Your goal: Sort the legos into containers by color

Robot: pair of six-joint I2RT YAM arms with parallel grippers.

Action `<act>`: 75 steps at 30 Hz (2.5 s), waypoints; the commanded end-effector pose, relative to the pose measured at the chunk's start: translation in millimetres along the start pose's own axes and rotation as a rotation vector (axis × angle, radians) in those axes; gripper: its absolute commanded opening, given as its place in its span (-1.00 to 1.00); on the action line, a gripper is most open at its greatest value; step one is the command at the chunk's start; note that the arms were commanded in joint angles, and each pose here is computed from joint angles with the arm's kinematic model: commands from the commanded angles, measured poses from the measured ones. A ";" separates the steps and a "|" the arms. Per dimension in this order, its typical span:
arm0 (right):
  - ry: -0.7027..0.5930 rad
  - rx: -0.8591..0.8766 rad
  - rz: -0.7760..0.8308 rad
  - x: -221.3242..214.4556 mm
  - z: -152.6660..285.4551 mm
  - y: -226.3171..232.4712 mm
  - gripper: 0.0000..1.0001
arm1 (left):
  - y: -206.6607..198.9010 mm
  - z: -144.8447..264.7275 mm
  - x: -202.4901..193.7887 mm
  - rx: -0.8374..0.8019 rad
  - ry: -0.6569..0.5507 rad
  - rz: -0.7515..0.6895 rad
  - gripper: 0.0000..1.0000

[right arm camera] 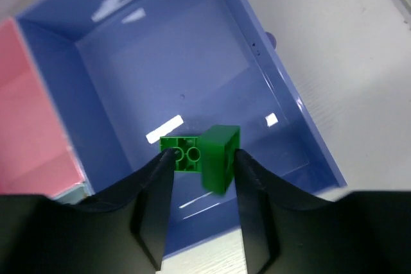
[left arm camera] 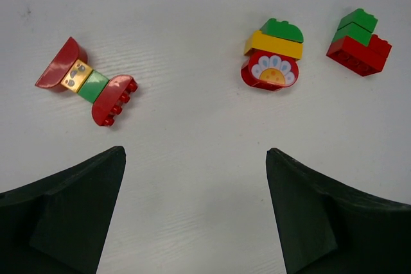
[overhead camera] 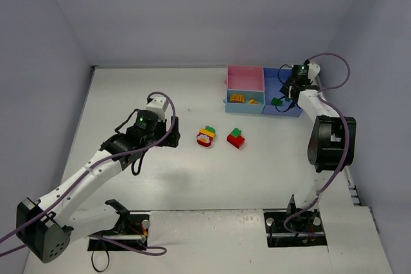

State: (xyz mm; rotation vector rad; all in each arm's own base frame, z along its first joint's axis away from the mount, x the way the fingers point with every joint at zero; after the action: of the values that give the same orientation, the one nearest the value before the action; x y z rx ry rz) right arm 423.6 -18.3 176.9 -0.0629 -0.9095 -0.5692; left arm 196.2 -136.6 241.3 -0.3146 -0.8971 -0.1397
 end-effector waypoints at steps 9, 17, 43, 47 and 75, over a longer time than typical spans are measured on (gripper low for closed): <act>-0.097 0.178 0.089 34.7 23.4 23.1 0.35 | 31.2 -3.8 9.1 0.213 0.051 0.258 0.67; -0.151 0.368 0.191 16.8 107.5 48.9 0.36 | 40.2 -40.7 6.0 0.523 0.179 0.509 0.68; -0.079 0.679 0.225 -52.3 198.7 14.4 0.36 | 54.2 -132.6 15.6 0.802 0.286 0.604 0.27; -0.064 0.698 0.231 -56.9 199.6 13.1 0.37 | 61.7 -140.1 21.5 0.805 0.265 0.606 0.24; -0.001 0.775 0.248 -69.4 199.7 13.4 0.38 | 73.8 -168.0 11.9 0.707 0.310 0.607 -1.00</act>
State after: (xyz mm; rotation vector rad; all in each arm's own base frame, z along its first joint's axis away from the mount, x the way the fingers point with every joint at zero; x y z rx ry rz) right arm 246.7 77.4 233.3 0.4624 -0.9822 -0.0044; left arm 345.6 -119.9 124.9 0.1694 -0.4362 0.7151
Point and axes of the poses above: each gripper's point midway between its finger pads, its own z axis back along the fingers, its own y axis along the line the jaws close on, x = y × z, the point moved 10 cm from there along z, back along the fingers, and after that the axes turned 2 degrees about z, right-handed, at the moved point
